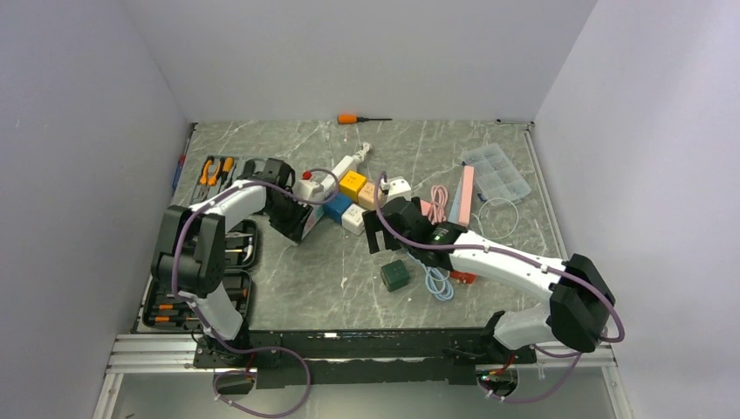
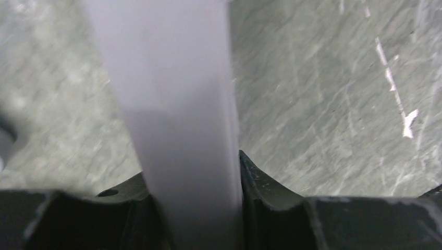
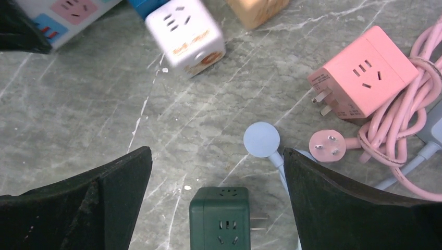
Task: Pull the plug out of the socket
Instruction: Move the socket to the center of the board, then remove the plug from the socket.
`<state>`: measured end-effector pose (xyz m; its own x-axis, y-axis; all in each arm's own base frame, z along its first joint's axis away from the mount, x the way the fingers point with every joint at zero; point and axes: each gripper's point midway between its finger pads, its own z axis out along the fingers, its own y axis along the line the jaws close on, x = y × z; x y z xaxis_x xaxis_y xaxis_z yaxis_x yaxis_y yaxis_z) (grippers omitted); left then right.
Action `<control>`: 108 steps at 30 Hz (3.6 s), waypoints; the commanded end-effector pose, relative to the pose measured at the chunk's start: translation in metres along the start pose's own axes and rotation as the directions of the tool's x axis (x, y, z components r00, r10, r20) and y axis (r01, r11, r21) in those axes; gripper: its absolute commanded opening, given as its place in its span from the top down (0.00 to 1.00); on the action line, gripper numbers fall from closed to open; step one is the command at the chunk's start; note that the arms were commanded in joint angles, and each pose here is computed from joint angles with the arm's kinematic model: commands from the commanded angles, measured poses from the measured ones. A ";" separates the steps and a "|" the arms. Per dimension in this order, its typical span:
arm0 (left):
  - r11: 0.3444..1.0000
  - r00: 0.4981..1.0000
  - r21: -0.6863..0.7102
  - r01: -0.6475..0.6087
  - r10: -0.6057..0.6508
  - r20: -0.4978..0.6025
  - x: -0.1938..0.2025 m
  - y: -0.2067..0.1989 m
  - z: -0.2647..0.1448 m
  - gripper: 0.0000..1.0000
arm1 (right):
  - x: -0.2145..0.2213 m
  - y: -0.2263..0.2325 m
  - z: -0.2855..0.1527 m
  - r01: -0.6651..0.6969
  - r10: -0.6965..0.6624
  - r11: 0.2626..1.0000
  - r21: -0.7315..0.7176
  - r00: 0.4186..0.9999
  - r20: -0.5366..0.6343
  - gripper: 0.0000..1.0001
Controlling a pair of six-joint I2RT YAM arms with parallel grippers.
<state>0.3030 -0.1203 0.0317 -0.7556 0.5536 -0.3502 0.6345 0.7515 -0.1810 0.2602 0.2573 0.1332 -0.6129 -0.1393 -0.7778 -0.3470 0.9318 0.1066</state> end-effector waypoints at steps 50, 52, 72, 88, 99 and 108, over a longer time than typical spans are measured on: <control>0.996 0.993 0.091 -0.011 0.000 0.121 0.006 -0.022 -0.040 0.23 | -0.042 0.092 0.104 0.185 -0.171 0.928 -0.325 0.983 0.071 0.04; 0.995 0.991 0.097 -0.006 -0.007 0.132 0.007 -0.022 -0.044 0.24 | -0.036 0.097 0.109 0.193 -0.184 0.924 -0.330 0.981 0.061 0.05; 0.989 0.964 0.144 0.021 -0.058 0.260 -0.007 -0.019 -0.100 0.12 | -0.009 0.111 0.163 0.266 -0.274 0.913 -0.310 0.962 0.016 0.08; 0.984 0.918 0.175 -0.030 -0.043 0.395 -0.024 -0.020 -0.098 0.08 | 0.006 0.109 0.165 0.276 -0.287 0.903 -0.330 0.958 0.014 0.68; 0.990 0.926 0.119 -0.068 0.019 0.376 -0.019 -0.008 -0.073 0.03 | -0.061 0.131 0.109 0.249 -0.184 0.876 -0.413 0.964 0.190 0.90; 0.976 0.932 0.189 -0.107 0.032 0.361 -0.032 -0.030 -0.063 0.01 | -0.084 0.145 0.094 0.228 -0.128 0.858 -0.460 0.963 0.238 0.92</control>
<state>0.2908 -0.1197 0.0898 -0.6818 0.4029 -0.6106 0.6805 0.6557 -0.3272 0.3125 0.4014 0.0520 -0.5211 -0.3790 -0.7647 -0.7188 0.6780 0.1537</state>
